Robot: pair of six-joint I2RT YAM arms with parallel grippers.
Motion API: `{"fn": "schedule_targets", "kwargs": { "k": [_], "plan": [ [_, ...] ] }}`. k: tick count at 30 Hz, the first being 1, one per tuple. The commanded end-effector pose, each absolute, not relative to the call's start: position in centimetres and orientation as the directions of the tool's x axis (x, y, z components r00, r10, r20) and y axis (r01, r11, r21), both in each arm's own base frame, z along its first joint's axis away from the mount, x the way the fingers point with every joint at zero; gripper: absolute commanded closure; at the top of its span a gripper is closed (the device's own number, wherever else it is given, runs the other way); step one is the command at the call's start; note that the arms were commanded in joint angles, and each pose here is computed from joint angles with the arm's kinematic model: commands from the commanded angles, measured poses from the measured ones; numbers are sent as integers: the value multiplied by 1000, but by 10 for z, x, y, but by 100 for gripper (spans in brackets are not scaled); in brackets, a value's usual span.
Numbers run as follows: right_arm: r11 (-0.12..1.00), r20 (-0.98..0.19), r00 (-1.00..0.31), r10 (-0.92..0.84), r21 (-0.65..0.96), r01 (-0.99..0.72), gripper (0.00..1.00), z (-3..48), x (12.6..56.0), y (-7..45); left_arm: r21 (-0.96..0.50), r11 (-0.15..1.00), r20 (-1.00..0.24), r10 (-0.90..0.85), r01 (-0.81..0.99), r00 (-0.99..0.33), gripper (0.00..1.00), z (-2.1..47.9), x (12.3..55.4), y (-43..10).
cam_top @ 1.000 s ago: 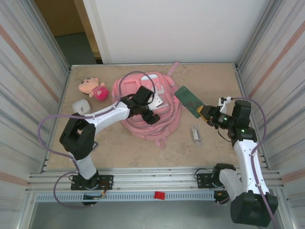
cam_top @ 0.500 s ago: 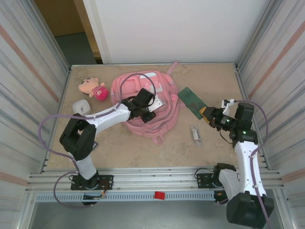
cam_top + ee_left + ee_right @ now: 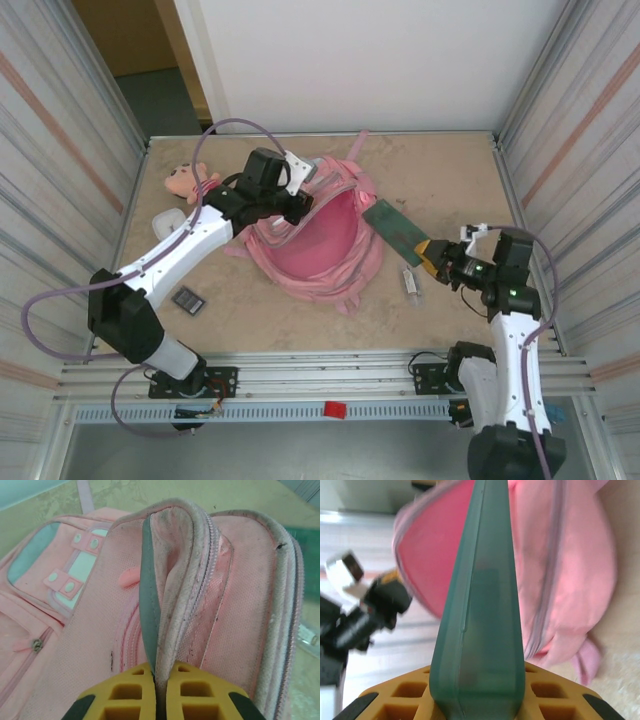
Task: Pack the student bag
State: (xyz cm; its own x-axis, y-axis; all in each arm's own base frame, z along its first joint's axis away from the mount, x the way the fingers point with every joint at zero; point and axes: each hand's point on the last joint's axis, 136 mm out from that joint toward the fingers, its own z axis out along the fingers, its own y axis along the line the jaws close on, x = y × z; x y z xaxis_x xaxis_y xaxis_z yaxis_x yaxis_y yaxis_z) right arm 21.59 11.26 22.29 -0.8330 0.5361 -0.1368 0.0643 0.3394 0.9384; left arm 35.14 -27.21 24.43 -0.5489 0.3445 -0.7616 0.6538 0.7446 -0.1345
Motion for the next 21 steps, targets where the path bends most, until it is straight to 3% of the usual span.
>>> {"fn": "schedule_targets", "kwargs": {
  "k": [1, 14, 21],
  "plan": [
    [305, -115, -861, 495, 951, 48, 77, 228, 208, 137, -236, 712, -842, 190, 662, -505, 97, 309, 356, -284],
    [260, -102, -784, 612, 963, 77, 77, 212, 258, 213, -341, 707, -820, 98, 620, -564, 99, 318, 370, -293],
    [241, -102, -817, 567, 969, 46, 78, 207, 291, 280, -357, 678, -824, 96, 642, -559, 99, 321, 369, -299]
  ]
}}
